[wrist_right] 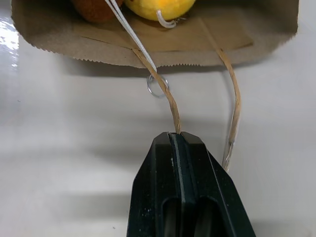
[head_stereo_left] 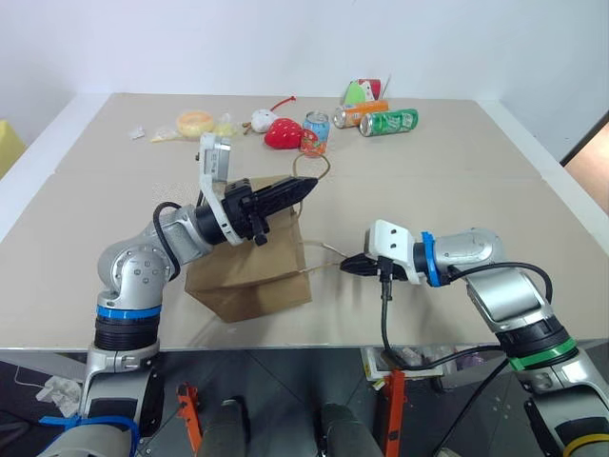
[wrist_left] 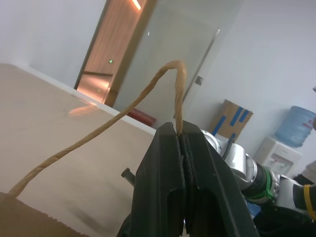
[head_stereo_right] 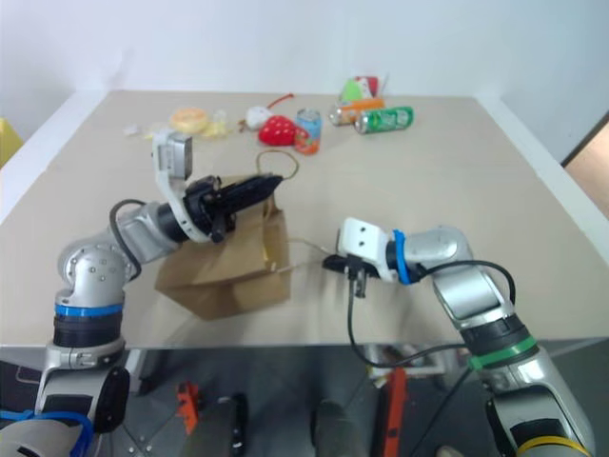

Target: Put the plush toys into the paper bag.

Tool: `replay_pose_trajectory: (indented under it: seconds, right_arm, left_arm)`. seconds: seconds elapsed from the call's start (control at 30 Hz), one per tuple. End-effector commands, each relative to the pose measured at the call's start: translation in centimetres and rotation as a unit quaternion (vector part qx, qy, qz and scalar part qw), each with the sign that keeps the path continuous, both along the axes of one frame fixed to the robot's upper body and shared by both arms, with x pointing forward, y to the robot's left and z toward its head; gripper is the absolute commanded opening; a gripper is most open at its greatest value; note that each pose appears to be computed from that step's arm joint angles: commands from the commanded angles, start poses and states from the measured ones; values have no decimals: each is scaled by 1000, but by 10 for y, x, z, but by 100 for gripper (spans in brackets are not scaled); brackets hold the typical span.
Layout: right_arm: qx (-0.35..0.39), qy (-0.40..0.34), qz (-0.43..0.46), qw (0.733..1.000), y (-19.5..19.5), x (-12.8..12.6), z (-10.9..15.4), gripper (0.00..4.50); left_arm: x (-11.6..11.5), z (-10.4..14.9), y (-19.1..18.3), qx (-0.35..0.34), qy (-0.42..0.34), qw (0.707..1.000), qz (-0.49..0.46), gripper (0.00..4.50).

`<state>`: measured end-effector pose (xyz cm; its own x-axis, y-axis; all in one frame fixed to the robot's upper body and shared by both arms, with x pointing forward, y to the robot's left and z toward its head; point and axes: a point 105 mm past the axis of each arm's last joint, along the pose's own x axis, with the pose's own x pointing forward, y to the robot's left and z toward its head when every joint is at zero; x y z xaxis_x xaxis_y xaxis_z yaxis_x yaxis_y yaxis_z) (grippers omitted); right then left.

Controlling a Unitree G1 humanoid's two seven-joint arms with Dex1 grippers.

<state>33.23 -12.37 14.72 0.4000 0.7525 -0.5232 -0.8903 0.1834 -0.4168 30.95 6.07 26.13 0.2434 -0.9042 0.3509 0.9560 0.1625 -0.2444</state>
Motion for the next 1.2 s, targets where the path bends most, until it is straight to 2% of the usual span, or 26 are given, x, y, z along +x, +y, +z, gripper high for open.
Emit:
replay_pose_trajectory:
  seconds: [0.03, 0.2, 0.33, 0.47, 0.6, 0.83, 0.97, 1.07, 1.2]
  right_arm:
    - [4, -78, -26, 997, -16, 13, 44, 3]
    - [29, -124, -24, 992, -20, 11, 91, 3]
    - [62, -157, 3, 986, -8, 2, 125, 3]
    - [72, -177, 31, 981, 6, -7, 140, 3]
    - [77, -189, 47, 978, 16, -13, 147, 3]
    - [75, -240, 46, 967, 20, -16, 172, 3]
    - [42, -288, 19, 957, 11, -9, 186, 3]
    - [12, -304, 9, 952, 5, -7, 189, 3]
    - [6, -309, 21, 951, 7, -16, 194, 3]
  left_arm:
    - [1, 19, 3, -30, -22, 999, 7, 0]
    - [10, 31, 5, -75, -4, 997, 12, 0]
    - [22, 45, 3, -134, 34, 990, 6, 0]
    - [40, 49, -1, -198, 99, 975, 3, 0]
    - [49, 47, -6, -226, 135, 965, -1, 0]
    - [53, 44, -18, -229, 164, 959, -23, 0]
    - [52, 43, -27, -217, 163, 962, -35, 0]
    - [53, 39, -33, -199, 158, 966, -39, 0]
    - [58, 31, -33, -176, 153, 972, -29, 0]
